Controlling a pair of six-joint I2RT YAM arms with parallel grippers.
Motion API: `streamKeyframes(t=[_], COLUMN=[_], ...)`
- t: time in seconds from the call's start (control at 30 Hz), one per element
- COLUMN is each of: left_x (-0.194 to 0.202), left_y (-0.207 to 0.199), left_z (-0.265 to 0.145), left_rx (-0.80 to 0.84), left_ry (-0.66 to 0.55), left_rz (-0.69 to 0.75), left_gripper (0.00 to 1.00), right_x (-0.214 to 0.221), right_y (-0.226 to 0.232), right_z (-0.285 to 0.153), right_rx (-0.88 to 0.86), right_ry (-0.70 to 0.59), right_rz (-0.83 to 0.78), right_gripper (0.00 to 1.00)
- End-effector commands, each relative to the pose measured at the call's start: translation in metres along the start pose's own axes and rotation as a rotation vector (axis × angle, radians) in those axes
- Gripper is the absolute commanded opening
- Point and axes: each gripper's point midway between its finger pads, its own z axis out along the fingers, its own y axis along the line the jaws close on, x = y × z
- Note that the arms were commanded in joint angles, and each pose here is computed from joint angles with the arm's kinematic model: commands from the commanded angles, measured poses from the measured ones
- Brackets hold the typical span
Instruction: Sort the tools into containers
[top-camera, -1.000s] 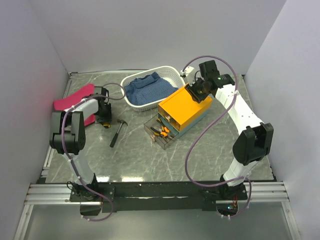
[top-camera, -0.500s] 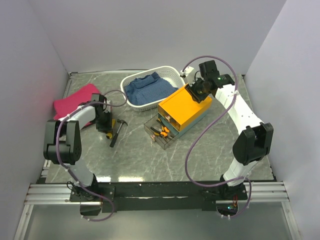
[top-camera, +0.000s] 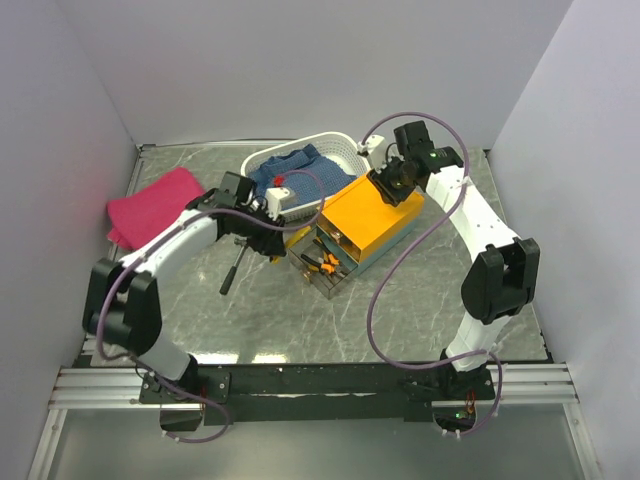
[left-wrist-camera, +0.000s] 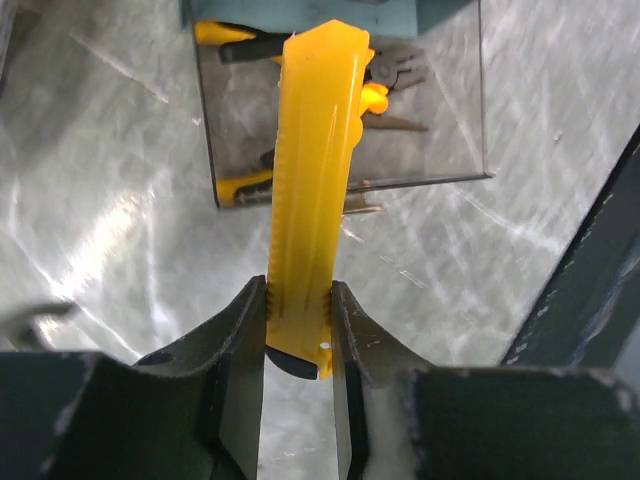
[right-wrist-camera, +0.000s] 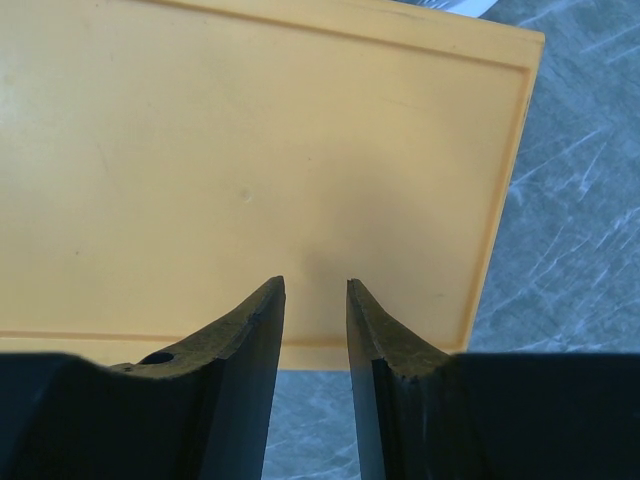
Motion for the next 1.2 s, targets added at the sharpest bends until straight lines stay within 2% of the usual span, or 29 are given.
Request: streamKeyframes(t=[0.0, 0.07, 0.1, 0.17, 0.3, 0.47, 0.67, 0.77, 0.9, 1.1, 1.17], left_x=[-0.01, -0.011, -0.026, -0.032, -0.05, -0.033, -0.023, -0.033, -0.044, -0.023, -0.025], left_y=[0.002, 0.012, 0.015, 0.023, 0.016, -0.001, 0.0, 0.004, 0.003, 0.0, -0.004], left_z=[0.004, 0.006, 0.004, 0.007, 0.015, 0.036, 0.054, 0.062, 0.069, 0.08, 0.081], left_rx=[0.083, 0.052, 0.034, 0.006, 0.022, 0.095, 0.085, 0.067, 0.062, 0.1, 0.112], left_ry=[0.067, 0.113, 0.097, 0.117, 0.105, 0.182, 0.303, 0.343, 0.348, 0.428, 0.41], left_rz=[0.268, 0.343, 0.43, 0.504, 0.676, 0.845, 0.94, 0.968, 1.017, 1.061, 1.062], left_gripper=[0.05, 0.06, 0.06, 0.05, 0.05, 0.06, 0.08, 0.09, 0.11, 0.13, 0.15], right_x=[-0.009, -0.007, -0.005, -0.004, -0.002, 0.002, 0.002, 0.001, 0.002, 0.002, 0.003], right_y=[-0.002, -0.002, -0.001, 0.001, 0.002, 0.005, 0.007, 0.007, 0.01, 0.01, 0.01], right_z=[-0.018, -0.017, -0.017, -0.018, -0.019, -0.021, -0.021, -0.02, -0.02, -0.021, -0.02], right_rx=[0.028, 0.032, 0.031, 0.028, 0.027, 0.023, 0.011, 0.009, -0.007, -0.005, -0.008], right_ry=[-0.039, -0.036, -0.032, -0.031, -0.031, -0.024, -0.03, -0.032, -0.033, -0.034, -0.028], right_rz=[-0.014, -0.016, -0.016, -0.017, -0.016, -0.018, -0.017, -0.017, -0.017, -0.022, -0.021], right_gripper=[0.39, 0.39, 0.39, 0.39, 0.38, 0.38, 0.38, 0.38, 0.38, 0.38, 0.38])
